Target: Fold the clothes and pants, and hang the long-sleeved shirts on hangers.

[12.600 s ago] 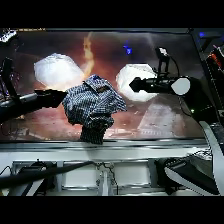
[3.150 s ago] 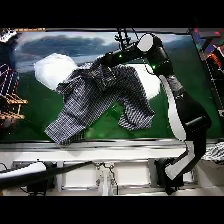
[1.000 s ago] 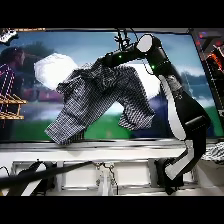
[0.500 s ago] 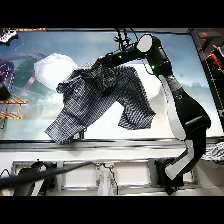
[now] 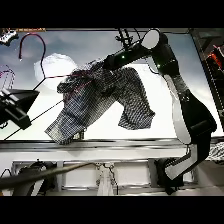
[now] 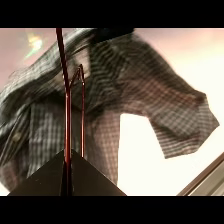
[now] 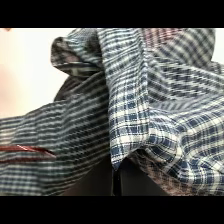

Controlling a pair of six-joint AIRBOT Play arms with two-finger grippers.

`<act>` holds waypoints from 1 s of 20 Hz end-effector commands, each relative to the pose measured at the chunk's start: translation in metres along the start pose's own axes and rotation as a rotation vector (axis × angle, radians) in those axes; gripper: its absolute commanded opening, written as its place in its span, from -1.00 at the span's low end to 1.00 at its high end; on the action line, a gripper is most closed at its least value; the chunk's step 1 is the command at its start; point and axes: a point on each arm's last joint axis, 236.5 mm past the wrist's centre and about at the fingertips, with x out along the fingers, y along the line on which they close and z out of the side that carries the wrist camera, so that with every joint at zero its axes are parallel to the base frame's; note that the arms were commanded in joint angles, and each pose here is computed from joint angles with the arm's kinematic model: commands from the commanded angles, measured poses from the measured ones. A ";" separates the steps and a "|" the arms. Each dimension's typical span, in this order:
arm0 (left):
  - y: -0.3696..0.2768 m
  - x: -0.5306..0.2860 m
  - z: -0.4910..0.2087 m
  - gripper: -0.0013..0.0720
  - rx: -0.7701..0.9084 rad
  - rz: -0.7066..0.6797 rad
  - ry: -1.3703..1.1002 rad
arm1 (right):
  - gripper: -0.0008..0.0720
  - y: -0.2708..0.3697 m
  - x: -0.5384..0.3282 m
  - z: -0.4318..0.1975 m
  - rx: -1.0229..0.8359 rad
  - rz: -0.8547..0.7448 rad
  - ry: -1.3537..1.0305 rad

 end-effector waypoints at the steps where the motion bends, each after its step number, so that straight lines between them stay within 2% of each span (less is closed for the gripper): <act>1: 0.000 0.020 0.008 -0.93 0.023 -0.071 -0.026 | -0.92 0.020 -0.014 -0.001 0.001 0.043 0.006; 4: 0.006 0.040 0.005 -0.93 0.037 -0.111 -0.008 | -0.92 0.030 -0.022 -0.006 -0.003 0.058 0.026; 10: 0.028 0.065 0.014 -0.93 0.076 -0.086 -0.051 | -0.92 0.039 -0.031 -0.017 -0.014 0.075 0.071; 14: 0.003 0.102 0.005 -0.93 0.053 -0.283 -0.040 | -0.92 0.041 -0.031 -0.019 -0.006 0.081 0.081; 20: -0.002 0.177 -0.014 -0.93 -0.226 -0.578 -0.078 | -0.92 0.054 -0.039 -0.035 -0.013 0.125 0.147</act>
